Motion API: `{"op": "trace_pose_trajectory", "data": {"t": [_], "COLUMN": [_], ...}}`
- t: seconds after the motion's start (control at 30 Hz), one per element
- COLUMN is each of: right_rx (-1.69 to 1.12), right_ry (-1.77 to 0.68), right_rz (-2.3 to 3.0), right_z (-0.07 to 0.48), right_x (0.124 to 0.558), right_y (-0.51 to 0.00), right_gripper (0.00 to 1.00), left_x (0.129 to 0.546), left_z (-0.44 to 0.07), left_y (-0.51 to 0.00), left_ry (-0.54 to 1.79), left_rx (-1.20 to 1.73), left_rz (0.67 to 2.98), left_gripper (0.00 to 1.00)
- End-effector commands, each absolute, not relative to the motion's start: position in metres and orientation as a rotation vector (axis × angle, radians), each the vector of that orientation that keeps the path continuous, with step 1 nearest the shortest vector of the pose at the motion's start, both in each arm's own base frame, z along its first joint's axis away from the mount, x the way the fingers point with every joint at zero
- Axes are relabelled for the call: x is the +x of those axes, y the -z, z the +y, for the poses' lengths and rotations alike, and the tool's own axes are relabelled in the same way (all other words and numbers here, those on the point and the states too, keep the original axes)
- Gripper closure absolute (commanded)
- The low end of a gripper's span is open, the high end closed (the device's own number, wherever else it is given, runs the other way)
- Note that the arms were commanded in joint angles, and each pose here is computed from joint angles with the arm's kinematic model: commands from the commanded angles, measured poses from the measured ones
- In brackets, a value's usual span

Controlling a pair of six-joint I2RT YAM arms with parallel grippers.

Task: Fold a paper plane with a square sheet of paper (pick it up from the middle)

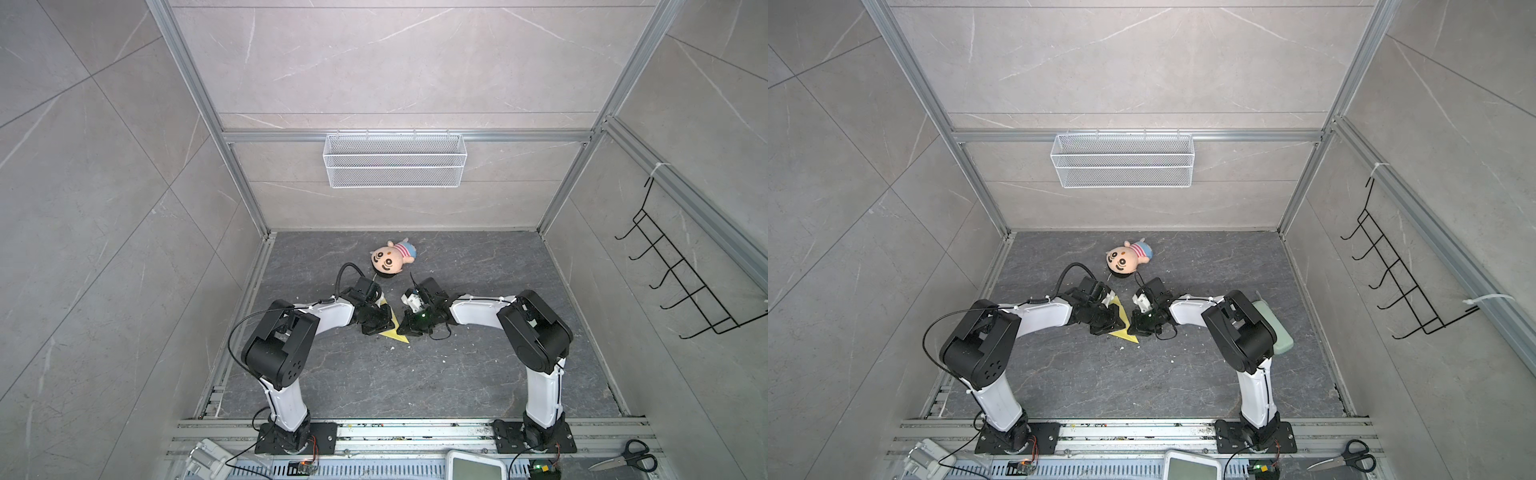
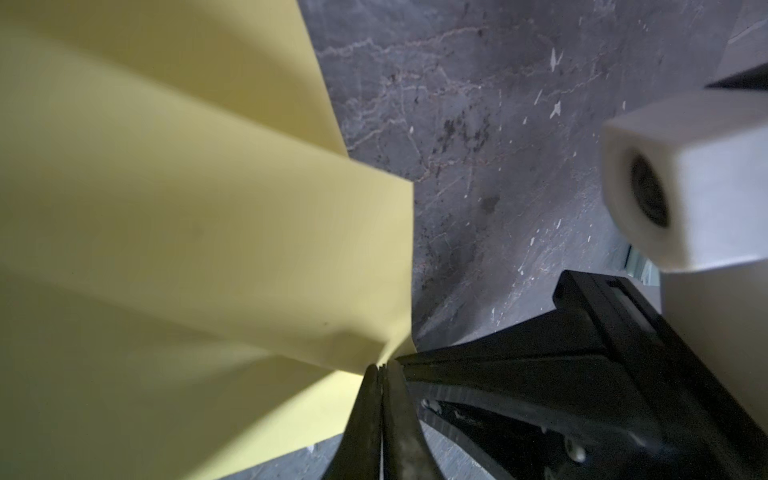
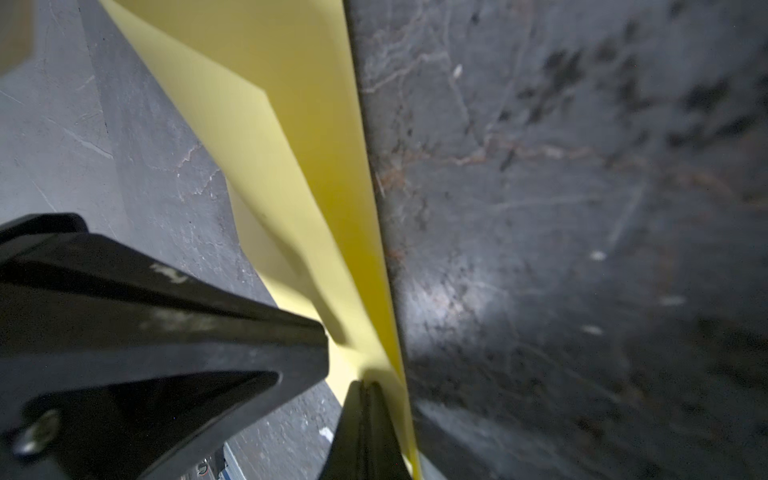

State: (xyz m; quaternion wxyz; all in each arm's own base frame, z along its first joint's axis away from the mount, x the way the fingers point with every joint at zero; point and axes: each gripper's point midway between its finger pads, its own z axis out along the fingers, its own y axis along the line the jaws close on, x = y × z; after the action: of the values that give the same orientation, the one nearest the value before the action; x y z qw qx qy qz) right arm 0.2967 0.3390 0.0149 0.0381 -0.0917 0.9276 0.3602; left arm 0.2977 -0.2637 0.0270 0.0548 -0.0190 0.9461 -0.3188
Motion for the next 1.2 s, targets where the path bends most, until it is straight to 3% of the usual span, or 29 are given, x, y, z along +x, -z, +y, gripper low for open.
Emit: {"op": "trace_pose_trajectory", "data": {"t": [0.0, 0.47, 0.8, 1.17], "right_rx": [-0.199, -0.195, -0.195, -0.184], "right_ry": [-0.853, -0.805, -0.8, -0.786], "right_rz": [3.056, 3.091, 3.089, 3.098], "right_z": [0.303, 0.295, 0.294, 0.291], "right_x": [0.271, 0.265, 0.264, 0.262], "right_y": [0.047, 0.056, 0.057, 0.06], "right_gripper": [0.98, 0.98, 0.98, 0.98], "left_x": [0.303, 0.304, 0.323, 0.344], "left_z": [-0.267, -0.227, -0.212, -0.179], "left_y": [-0.025, 0.005, 0.013, 0.02], "left_ry": [0.963, 0.747, 1.017, 1.02], "left_rx": [-0.013, -0.056, -0.187, -0.319], "left_rz": [2.866, 2.945, 2.856, 2.81], "left_gripper": [0.93, 0.94, 0.93, 0.93]}}
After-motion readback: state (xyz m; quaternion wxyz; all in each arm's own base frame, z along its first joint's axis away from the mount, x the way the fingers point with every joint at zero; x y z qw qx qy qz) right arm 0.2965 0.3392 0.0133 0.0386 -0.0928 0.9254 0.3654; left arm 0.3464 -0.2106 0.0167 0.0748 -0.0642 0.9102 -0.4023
